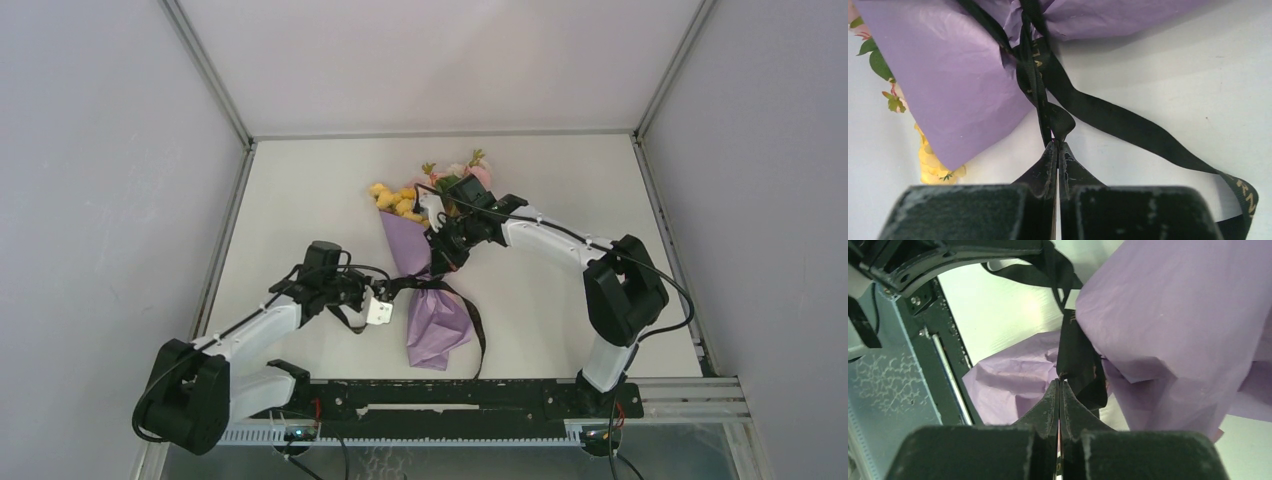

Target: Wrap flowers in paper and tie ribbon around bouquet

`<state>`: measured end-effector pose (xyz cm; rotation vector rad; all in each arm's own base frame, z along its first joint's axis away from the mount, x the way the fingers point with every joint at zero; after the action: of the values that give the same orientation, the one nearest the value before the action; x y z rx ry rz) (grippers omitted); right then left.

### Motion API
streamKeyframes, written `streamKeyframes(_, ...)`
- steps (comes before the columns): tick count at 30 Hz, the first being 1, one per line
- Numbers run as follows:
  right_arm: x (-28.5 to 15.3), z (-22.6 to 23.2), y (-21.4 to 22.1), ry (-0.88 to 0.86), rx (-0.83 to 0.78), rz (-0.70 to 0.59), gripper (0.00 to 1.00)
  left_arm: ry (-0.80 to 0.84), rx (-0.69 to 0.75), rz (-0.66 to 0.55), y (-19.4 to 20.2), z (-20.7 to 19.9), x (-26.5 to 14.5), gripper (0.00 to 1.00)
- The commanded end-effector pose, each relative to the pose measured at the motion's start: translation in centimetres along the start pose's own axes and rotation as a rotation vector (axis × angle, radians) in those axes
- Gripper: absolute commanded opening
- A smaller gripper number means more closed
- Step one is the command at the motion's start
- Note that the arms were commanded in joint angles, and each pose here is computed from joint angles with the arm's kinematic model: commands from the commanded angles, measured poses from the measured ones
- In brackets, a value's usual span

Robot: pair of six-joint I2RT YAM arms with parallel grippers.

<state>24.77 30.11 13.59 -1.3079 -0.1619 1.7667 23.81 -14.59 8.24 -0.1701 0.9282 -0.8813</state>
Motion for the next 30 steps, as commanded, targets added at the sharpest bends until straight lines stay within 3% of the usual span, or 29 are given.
streamKeyframes(1, -0.8, 1.9, -0.4, -0.095, -0.033, -0.024, 0.03, -0.066, 0.040, -0.027, -0.4, 2.2, -0.4, 0.00)
streamKeyframes(10, -0.5, 1.0, -2.7, -0.021, -0.072, -0.015, 0.43, -0.064, 0.082, -0.054, -0.4, 1.9, 0.4, 0.00)
streamKeyframes(13, -1.4, 0.3, -3.8, 0.022, -0.072, -0.032, 0.47, -0.055, 0.098, -0.030, 0.1, 1.5, 0.4, 0.00)
streamKeyframes(19, -2.3, -0.9, -5.7, 0.087, -0.054, -0.081, 0.46, -0.049, 0.118, -0.028, 0.2, 1.1, 0.5, 0.00)
streamKeyframes(24, -1.1, -2.7, -5.1, 0.172, -0.035, -0.022, 0.27, -0.053, 0.119, -0.031, 0.1, 1.2, 0.5, 0.00)
streamKeyframes(30, 0.7, -3.8, -2.9, 0.213, -0.039, 0.093, 0.19, -0.052, 0.114, -0.049, -0.2, 0.9, 0.5, 0.00)
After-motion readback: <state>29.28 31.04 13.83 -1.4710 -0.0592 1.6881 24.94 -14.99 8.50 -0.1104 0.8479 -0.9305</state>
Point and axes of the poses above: each gripper's point midway between its finger pads, its own x axis out along the fingers, its own z axis along the line the jaws close on, y = z × x, the point moved 3 cm from there along -x, back along the fingers
